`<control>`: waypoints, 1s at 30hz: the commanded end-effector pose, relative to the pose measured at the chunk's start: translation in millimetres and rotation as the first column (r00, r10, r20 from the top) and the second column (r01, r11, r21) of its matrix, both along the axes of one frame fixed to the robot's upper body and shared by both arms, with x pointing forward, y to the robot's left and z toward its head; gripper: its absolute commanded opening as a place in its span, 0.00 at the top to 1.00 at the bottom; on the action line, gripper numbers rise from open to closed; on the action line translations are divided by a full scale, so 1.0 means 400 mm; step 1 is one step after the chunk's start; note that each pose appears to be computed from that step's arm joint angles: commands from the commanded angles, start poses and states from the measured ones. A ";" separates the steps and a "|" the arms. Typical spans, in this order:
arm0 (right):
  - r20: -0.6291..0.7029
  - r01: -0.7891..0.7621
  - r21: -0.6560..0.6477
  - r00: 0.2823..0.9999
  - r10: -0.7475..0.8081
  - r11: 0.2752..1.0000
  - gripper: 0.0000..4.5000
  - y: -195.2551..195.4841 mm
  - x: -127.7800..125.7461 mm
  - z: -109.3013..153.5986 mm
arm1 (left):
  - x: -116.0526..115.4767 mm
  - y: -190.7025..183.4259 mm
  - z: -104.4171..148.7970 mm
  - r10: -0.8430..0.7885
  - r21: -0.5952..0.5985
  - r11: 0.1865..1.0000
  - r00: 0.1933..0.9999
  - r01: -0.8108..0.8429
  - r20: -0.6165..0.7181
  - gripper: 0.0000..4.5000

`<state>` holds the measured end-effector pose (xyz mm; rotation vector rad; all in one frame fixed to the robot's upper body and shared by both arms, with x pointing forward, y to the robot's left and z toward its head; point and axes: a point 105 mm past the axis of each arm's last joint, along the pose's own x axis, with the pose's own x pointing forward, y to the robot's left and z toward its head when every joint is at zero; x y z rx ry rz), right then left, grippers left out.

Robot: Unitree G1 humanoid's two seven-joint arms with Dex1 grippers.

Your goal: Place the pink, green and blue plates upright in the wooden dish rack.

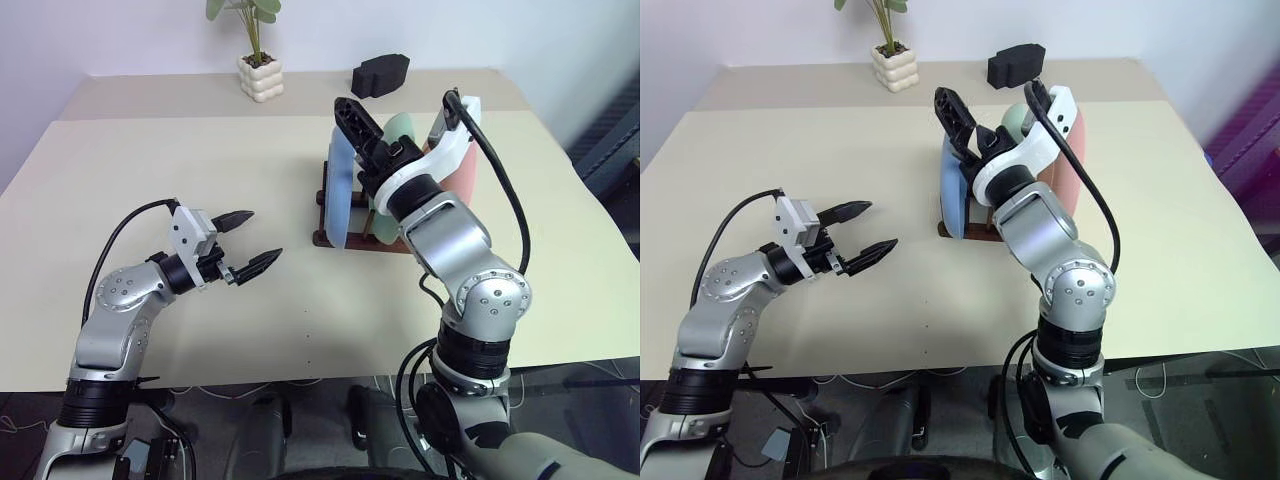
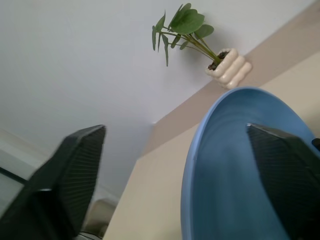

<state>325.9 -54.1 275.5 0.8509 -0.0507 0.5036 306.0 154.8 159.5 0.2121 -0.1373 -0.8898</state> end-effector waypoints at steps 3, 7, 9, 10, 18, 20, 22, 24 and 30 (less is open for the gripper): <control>0.110 0.003 -0.049 0.994 0.003 0.999 0.01 -0.004 -0.010 0.046 | -0.006 -0.010 0.017 -0.016 0.002 1.000 0.999 0.016 0.031 0.00; 0.167 0.018 -0.087 0.986 -0.003 0.996 0.01 -0.008 -0.009 0.065 | -0.005 -0.012 0.017 -0.016 0.000 1.000 0.999 0.016 0.032 0.00; 0.204 0.017 -0.106 0.979 0.005 0.994 0.01 -0.006 -0.013 0.078 | -0.005 -0.012 0.017 -0.016 0.000 1.000 0.999 0.016 0.033 0.00; 0.224 0.019 -0.120 0.975 0.008 0.993 0.01 -0.005 -0.015 0.084 | -0.005 -0.012 0.017 -0.016 -0.001 1.000 0.999 0.016 0.033 0.00; 0.566 0.183 -0.380 0.821 0.072 0.907 0.01 -0.035 -0.063 0.193 | -0.003 -0.006 0.025 0.000 -0.013 1.000 0.999 0.001 0.042 0.00; 0.658 0.273 -0.457 0.744 0.116 0.846 0.01 -0.071 -0.085 0.222 | -0.001 -0.001 0.025 0.009 -0.015 1.000 0.999 -0.009 0.042 0.00; 0.701 0.336 -0.491 0.700 0.136 0.803 0.01 -0.134 -0.101 0.236 | 0.000 0.005 0.022 0.018 -0.015 1.000 0.999 -0.017 0.040 0.00; 0.711 0.390 -0.525 0.689 0.138 0.756 0.01 -0.218 -0.114 0.231 | 0.004 0.015 0.018 0.035 -0.018 0.999 0.999 -0.034 0.036 0.00; 0.659 0.491 -0.559 0.753 -0.001 0.668 0.01 -0.477 -0.180 0.158 | 0.033 0.062 -0.003 0.114 -0.024 0.993 0.993 -0.114 0.016 0.00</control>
